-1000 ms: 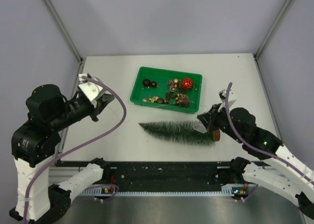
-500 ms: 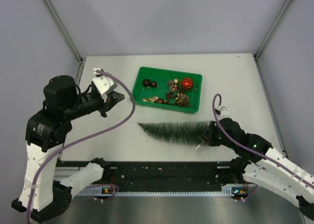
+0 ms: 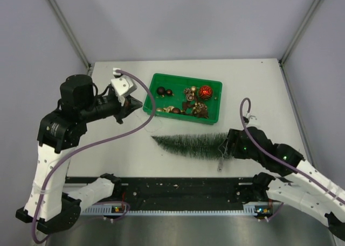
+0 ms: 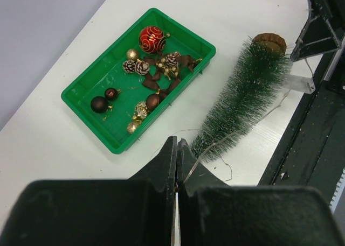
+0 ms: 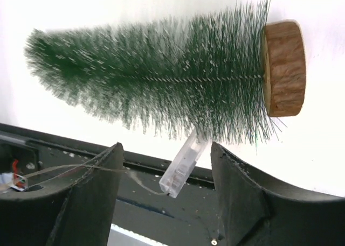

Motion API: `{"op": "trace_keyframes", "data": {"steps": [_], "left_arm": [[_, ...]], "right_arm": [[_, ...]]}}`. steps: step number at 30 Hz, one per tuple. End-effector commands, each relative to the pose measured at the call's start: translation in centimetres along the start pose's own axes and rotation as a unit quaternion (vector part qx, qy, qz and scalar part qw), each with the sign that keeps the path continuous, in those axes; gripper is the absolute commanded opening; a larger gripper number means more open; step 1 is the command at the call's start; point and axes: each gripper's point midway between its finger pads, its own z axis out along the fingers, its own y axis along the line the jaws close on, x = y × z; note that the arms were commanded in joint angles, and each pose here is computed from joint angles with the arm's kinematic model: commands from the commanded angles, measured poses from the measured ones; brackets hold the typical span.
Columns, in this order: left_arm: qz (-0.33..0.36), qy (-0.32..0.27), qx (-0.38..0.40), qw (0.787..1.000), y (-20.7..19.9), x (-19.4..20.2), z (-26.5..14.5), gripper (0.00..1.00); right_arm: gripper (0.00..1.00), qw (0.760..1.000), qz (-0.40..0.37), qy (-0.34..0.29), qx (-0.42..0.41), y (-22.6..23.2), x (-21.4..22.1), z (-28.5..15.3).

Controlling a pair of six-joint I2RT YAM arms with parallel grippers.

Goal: Decorate the small christmas tree

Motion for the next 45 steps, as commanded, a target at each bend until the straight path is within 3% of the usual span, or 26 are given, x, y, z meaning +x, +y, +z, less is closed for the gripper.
{"op": "trace_keyframes", "data": {"steps": [1,7,11,14,19,24,38,45], "left_arm": [[0.020,-0.039,-0.006,0.999,-0.1,-2.0,-0.8,0.00],[0.028,-0.050,-0.015,0.998,-0.3,-2.5,-1.7,0.00],[0.028,-0.051,-0.012,0.998,-0.4,-2.7,-1.8,0.00],[0.026,-0.053,-0.013,0.998,-0.5,-2.8,-2.0,0.00],[0.027,-0.053,-0.012,0.998,-0.6,-2.7,-2.2,0.00],[0.030,-0.058,-0.013,0.998,-0.7,-3.1,-2.4,0.00],[0.034,-0.059,-0.019,0.998,-0.7,-3.0,-2.7,0.00],[0.035,-0.060,-0.022,0.997,-0.6,-3.0,-2.8,0.00]], "right_arm": [[0.66,0.997,0.023,-0.066,-0.009,1.1,-4.2,-3.9],[0.63,0.986,0.050,-0.116,0.112,-3.2,-6.5,-6.8],[0.68,0.975,0.045,-0.089,0.197,-5.3,-5.1,-4.8],[0.75,0.973,0.041,-0.091,0.207,-5.6,-4.7,-3.1],[0.76,0.965,0.050,-0.111,0.232,-6.6,-5.7,-1.9],[0.74,0.964,0.057,-0.090,0.243,-7.2,-5.9,0.5],[0.64,0.970,0.053,-0.015,0.235,-8.2,-3.0,5.9],[0.50,0.972,0.054,0.003,0.229,-8.7,-1.7,7.6]]}}
